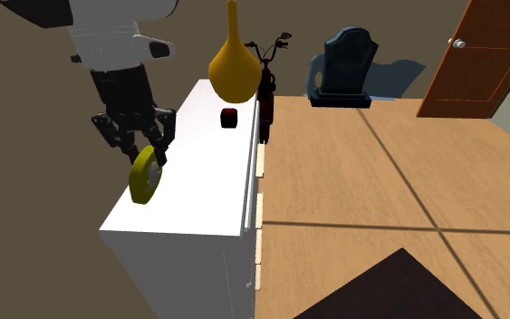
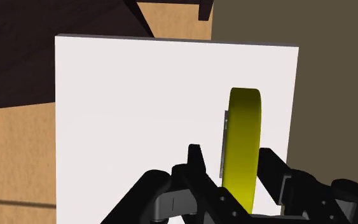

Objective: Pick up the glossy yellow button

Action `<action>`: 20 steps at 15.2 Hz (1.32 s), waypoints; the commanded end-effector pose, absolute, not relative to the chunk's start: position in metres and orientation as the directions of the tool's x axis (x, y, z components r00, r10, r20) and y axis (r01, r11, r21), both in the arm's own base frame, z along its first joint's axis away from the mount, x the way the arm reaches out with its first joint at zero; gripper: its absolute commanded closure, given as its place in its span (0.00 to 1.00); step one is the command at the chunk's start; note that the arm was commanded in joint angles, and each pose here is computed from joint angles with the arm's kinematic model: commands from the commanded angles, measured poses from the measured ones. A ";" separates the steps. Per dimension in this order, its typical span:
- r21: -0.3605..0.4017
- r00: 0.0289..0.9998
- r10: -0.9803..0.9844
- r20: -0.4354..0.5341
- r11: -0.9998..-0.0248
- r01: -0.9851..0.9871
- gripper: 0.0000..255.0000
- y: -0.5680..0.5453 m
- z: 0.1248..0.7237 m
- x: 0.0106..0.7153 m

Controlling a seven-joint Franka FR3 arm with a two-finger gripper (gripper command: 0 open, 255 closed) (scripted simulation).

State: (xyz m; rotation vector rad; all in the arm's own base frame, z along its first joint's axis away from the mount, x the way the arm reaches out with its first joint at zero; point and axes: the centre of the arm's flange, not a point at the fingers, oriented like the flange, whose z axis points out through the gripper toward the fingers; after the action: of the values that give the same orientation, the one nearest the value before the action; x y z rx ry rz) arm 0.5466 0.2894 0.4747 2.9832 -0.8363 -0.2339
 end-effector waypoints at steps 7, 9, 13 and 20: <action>0.030 0.849 -0.512 -0.132 -0.858 -0.513 1.00 0.302 0.454 0.552; 0.030 0.849 -0.512 -0.132 -0.858 -0.513 1.00 0.302 0.465 0.552; 0.030 0.849 -0.512 -0.132 -0.858 -0.513 1.00 0.302 0.486 0.552; 0.030 0.849 -0.512 -0.132 -0.858 -0.513 1.00 0.302 0.523 0.552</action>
State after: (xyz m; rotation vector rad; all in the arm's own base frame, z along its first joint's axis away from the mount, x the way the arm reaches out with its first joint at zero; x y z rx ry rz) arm 0.5494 0.2952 0.5052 2.9640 -0.8347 -0.2844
